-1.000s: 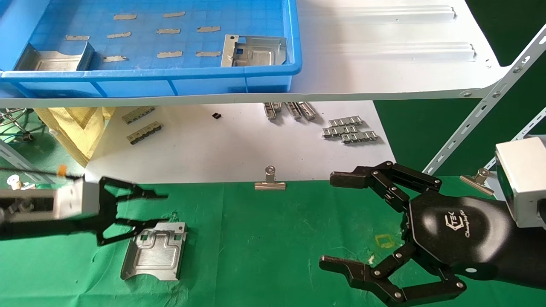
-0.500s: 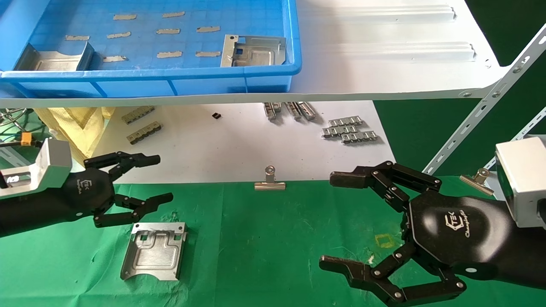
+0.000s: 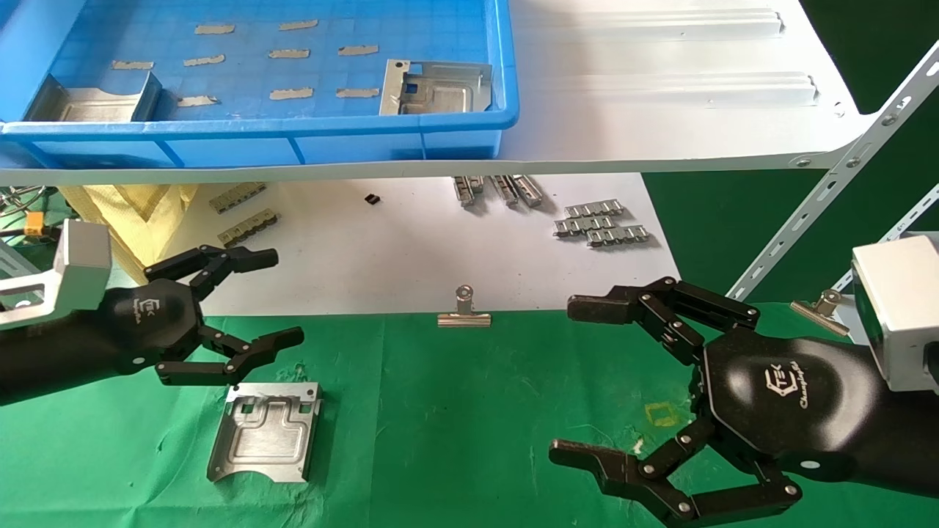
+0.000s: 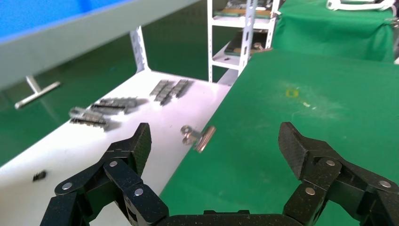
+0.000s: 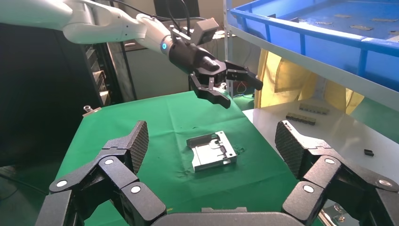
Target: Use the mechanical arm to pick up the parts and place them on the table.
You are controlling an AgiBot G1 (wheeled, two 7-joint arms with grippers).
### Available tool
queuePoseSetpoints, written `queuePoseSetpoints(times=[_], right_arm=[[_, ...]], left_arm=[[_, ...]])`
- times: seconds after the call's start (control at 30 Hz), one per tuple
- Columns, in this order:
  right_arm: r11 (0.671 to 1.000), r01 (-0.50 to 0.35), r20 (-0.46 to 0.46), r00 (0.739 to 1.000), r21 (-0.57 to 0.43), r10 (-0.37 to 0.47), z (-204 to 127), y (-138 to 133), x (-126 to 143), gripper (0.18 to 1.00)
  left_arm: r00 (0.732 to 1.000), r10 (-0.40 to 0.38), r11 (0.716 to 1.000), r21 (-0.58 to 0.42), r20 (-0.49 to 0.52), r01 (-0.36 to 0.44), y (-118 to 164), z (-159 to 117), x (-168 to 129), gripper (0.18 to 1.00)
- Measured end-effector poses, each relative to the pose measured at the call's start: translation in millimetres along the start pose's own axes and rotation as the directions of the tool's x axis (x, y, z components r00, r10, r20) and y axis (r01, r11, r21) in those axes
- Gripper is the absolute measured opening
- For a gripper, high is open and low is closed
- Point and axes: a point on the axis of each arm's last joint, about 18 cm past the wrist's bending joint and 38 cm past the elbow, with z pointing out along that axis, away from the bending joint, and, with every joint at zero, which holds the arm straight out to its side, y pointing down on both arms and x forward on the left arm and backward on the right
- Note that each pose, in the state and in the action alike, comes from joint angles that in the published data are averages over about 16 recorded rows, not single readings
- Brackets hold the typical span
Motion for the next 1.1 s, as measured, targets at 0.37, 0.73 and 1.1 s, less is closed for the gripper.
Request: queuePoseSetpoints(times=[0.37, 0.73, 1.1], right_arm=[[1.0, 0.0, 0.0, 1.0, 0.0, 0.0, 0.0, 0.0, 0.0, 1.0], [1.0, 0.0, 0.0, 1.0, 0.0, 0.0, 0.0, 0.0, 0.0, 1.0], [1.0, 0.0, 0.0, 1.0, 0.0, 0.0, 0.0, 0.0, 0.0, 1.0]], left_arm=[[0.998, -0.023, 0.998, 0.059, -0.052, 0.026, -19.2, 6.0, 16.0, 0.997], [0.993, -0.038, 0.993, 0.105, -0.108, 0.049, -40.8, 8.8, 35.5, 1.001], [0.985, -0.045, 0.988, 0.135, -0.168, 0.068, -63.7, 8.9, 58.7, 1.001]])
